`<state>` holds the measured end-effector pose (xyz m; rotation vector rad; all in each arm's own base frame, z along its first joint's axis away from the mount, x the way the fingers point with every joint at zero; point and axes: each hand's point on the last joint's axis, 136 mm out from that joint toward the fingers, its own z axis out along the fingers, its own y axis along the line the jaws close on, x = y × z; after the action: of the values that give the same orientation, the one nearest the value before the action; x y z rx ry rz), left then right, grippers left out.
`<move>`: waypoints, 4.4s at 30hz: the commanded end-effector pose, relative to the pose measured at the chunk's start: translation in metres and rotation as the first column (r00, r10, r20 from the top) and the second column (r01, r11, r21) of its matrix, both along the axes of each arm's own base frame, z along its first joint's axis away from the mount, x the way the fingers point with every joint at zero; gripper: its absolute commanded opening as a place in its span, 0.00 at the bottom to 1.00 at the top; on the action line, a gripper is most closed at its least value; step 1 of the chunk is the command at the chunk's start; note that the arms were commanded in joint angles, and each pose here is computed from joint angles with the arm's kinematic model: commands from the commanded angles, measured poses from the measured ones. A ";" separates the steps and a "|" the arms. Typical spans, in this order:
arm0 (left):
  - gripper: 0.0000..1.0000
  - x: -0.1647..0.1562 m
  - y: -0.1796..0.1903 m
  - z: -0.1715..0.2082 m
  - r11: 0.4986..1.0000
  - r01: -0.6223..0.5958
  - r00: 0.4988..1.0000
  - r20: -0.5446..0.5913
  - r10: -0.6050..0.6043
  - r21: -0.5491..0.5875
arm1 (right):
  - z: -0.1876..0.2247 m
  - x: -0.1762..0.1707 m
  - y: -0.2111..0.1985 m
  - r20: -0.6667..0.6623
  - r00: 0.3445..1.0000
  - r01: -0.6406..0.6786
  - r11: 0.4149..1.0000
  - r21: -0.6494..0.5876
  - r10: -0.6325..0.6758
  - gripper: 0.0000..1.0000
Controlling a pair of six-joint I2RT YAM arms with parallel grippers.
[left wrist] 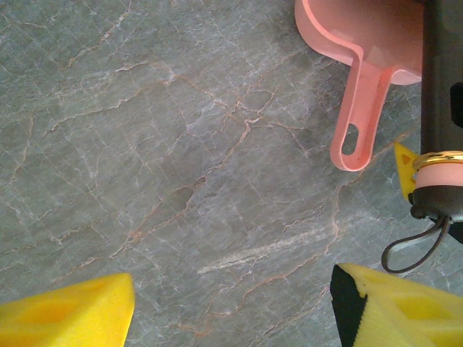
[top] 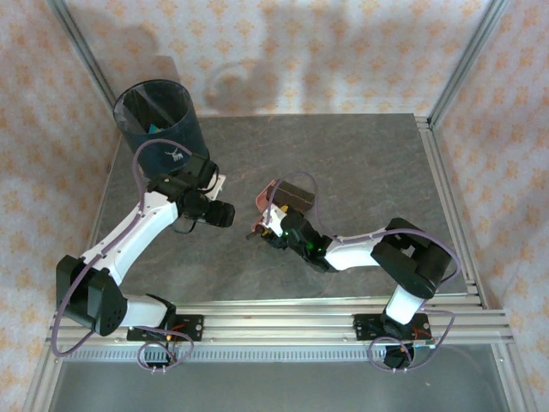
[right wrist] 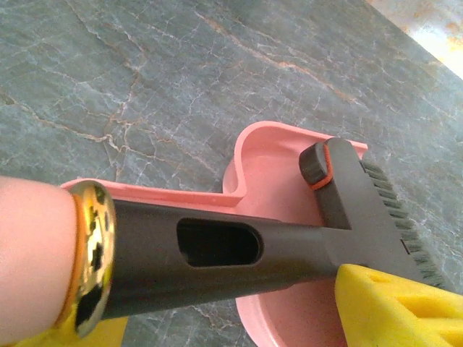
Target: Sweep away the paper scraps from the table
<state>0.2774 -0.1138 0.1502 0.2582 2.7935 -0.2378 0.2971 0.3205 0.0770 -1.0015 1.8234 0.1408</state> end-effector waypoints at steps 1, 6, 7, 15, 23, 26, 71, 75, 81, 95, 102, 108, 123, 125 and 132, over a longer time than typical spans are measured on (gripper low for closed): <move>0.72 -0.002 0.003 -0.002 1.000 0.008 1.000 -0.007 -0.008 0.004 | -0.008 -0.004 0.001 -0.026 1.000 -0.006 1.000 -0.007 0.006 0.74; 0.73 -0.002 0.002 -0.003 1.000 0.010 1.000 -0.013 -0.009 0.006 | -0.007 -0.009 -0.001 -0.037 0.999 -0.023 1.000 -0.010 0.022 0.74; 0.73 -0.002 0.002 -0.003 1.000 0.010 1.000 -0.013 -0.010 0.004 | -0.007 -0.011 -0.001 -0.040 0.999 -0.029 1.000 -0.009 0.028 0.74; 0.73 -0.002 0.002 -0.001 1.000 0.008 1.000 -0.010 -0.008 0.003 | -0.005 -0.022 -0.004 -0.081 0.995 -0.064 0.998 -0.025 0.062 0.74; 0.74 0.011 0.016 0.018 0.993 -0.115 0.991 0.069 0.112 0.039 | 0.023 -0.025 -0.008 -0.057 0.997 -0.049 0.998 0.048 0.051 0.74; 0.74 0.024 0.032 0.026 0.975 -0.209 0.968 0.157 0.196 0.076 | 0.036 -0.024 -0.015 -0.026 0.999 -0.017 0.997 0.078 0.019 0.74; 0.95 0.086 0.158 -0.024 0.819 -0.569 0.575 0.748 0.330 0.076 | 0.056 0.064 -0.326 0.040 0.474 0.858 0.471 0.205 -0.880 0.77; 0.97 0.087 0.152 -0.022 0.867 -0.497 0.491 0.810 0.320 -0.041 | 0.051 0.061 -0.335 0.024 0.469 0.848 0.457 0.267 -0.883 0.78; 1.00 0.094 0.139 -0.029 0.915 -0.392 0.470 0.833 0.292 -0.099 | 0.050 0.064 -0.346 -0.034 0.473 0.822 0.427 0.377 -0.880 0.79; 1.00 0.114 0.149 -0.052 0.886 -0.461 0.528 0.784 0.325 -0.056 | 0.035 0.078 -0.341 -0.076 0.521 0.792 0.448 0.414 -0.850 0.79; 1.00 0.113 0.148 -0.053 0.886 -0.460 0.532 0.782 0.324 -0.054 | 0.022 0.086 -0.344 -0.105 0.508 0.814 0.436 0.384 -0.855 0.91; 1.00 0.118 0.138 -0.054 0.914 -0.403 0.566 0.774 0.285 -0.042 | 0.015 0.093 -0.345 -0.135 0.507 0.824 0.433 0.364 -0.851 1.00; 1.00 0.118 0.138 -0.054 0.915 -0.402 0.567 0.773 0.285 -0.042 | 0.014 0.093 -0.346 -0.141 0.506 0.826 0.432 0.362 -0.851 1.00; 1.00 0.118 0.138 -0.055 0.915 -0.401 0.569 0.771 0.285 -0.042 | 0.014 0.093 -0.346 -0.141 0.507 0.826 0.432 0.361 -0.850 1.00; 1.00 0.117 0.137 -0.055 0.917 -0.397 0.570 0.771 0.285 -0.045 | 0.015 0.094 -0.346 -0.140 0.506 0.826 0.432 0.363 -0.851 1.00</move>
<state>0.3892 0.0229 0.0886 -0.1556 1.9436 0.1445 0.3856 -0.0222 0.0845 0.2572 1.9454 -0.1576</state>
